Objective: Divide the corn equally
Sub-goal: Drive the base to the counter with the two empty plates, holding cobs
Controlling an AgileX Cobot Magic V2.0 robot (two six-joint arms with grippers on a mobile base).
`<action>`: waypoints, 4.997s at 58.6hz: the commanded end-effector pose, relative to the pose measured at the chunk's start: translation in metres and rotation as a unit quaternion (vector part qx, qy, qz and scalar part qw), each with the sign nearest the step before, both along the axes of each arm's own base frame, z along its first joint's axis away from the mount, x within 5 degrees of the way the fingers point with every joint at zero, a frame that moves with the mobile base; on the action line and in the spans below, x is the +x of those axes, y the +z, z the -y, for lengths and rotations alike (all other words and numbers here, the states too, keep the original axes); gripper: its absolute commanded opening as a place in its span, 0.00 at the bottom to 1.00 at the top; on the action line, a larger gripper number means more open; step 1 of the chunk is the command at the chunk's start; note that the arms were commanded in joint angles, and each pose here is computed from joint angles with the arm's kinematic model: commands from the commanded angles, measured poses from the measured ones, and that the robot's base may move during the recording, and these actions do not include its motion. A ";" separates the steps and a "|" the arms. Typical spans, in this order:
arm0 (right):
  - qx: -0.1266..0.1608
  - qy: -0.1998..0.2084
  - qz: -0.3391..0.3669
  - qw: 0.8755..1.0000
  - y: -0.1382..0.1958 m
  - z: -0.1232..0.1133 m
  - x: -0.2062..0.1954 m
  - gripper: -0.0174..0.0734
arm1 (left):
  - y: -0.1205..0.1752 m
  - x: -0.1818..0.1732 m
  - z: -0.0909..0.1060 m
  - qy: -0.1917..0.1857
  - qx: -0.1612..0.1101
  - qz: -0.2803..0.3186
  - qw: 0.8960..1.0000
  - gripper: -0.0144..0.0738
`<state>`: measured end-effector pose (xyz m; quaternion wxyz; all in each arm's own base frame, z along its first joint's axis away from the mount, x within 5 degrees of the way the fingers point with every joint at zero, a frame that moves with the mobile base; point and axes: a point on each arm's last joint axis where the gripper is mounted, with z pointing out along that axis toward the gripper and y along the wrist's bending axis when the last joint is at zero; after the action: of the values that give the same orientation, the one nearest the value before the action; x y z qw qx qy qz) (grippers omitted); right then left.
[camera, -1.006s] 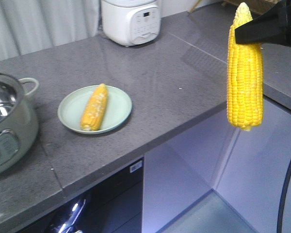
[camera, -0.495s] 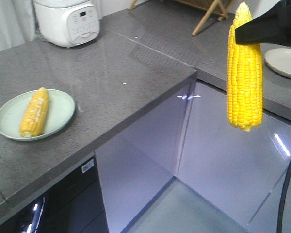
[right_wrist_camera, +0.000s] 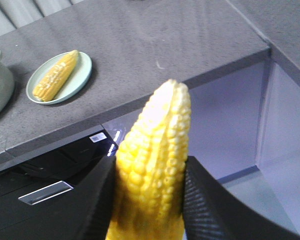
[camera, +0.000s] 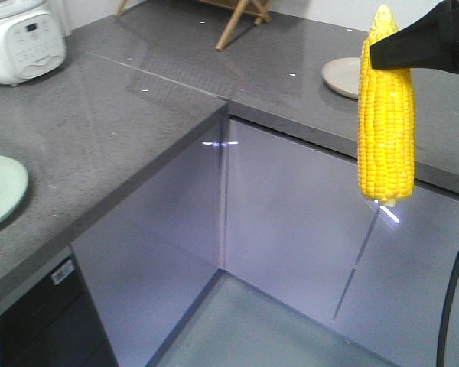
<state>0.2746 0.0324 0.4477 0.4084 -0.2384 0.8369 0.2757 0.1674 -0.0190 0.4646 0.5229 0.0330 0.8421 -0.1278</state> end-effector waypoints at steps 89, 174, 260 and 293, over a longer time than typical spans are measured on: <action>0.025 -0.005 0.047 0.999 0.023 -0.002 -0.012 0.19 | 0.016 -0.004 0.001 0.002 -0.015 0.051 0.999 0.16; 0.025 -0.005 0.047 0.999 0.023 -0.002 -0.012 0.19 | 0.016 -0.004 0.001 0.002 -0.015 0.051 0.999 0.16; 0.025 -0.005 0.047 0.999 0.023 -0.002 -0.012 0.19 | 0.016 -0.004 0.001 0.002 -0.015 0.051 0.999 0.16; 0.025 -0.005 0.047 0.999 0.023 -0.002 -0.012 0.19 | 0.016 -0.004 0.001 0.002 -0.015 0.051 0.999 0.16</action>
<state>0.2722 0.0328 0.4492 0.4085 -0.2410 0.8361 0.2757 0.1673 -0.0196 0.4646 0.5227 0.0343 0.8421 -0.1287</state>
